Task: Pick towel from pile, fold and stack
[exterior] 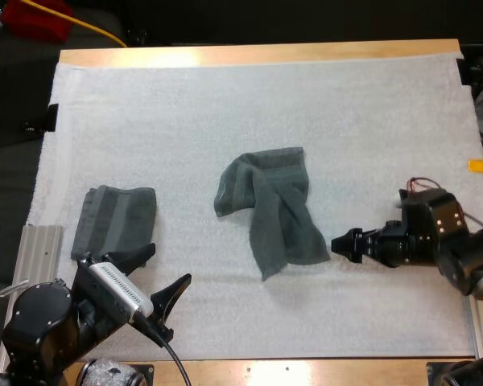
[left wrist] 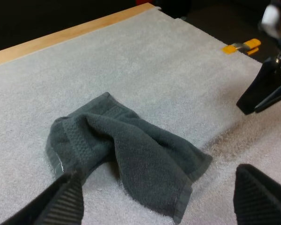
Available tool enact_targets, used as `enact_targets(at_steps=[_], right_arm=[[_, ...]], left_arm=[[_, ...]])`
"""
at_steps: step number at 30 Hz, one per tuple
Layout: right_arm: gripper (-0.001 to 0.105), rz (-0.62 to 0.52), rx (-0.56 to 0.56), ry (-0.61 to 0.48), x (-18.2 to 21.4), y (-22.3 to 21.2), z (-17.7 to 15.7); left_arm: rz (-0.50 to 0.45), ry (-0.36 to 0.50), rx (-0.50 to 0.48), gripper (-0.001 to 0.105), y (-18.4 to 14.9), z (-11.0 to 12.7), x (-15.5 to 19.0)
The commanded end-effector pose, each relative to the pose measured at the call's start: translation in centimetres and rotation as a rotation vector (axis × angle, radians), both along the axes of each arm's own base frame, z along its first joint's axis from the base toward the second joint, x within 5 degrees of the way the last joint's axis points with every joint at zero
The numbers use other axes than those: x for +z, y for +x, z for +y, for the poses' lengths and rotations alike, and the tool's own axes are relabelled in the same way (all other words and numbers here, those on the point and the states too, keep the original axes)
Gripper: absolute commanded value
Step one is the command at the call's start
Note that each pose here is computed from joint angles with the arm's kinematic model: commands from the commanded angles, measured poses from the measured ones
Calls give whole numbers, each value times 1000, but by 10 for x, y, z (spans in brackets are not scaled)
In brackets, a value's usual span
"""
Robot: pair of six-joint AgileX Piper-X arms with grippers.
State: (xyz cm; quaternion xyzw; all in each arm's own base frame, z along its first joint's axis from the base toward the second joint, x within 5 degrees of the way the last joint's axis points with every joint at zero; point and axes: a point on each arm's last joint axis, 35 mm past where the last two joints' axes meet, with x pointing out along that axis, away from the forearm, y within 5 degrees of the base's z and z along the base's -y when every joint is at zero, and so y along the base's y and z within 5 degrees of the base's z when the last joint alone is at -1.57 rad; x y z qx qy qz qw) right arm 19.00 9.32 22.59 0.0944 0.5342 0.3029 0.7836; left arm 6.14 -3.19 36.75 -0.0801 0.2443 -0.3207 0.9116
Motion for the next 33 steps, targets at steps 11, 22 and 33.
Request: enact_targets(at_steps=[11, 22, 33], right_arm=[[83, 111, -149, 239, -64, 1, 3], [80, 221, -198, 308, -98, 20, 13], [80, 295, -245, 364, -114, 28, 17]], left_arm=[[-5, -13, -7, 66, -1, 0, 4], [13, -27, -15, 66, -2, -1, 3], [13, -27, -15, 66, -2, -1, 3]])
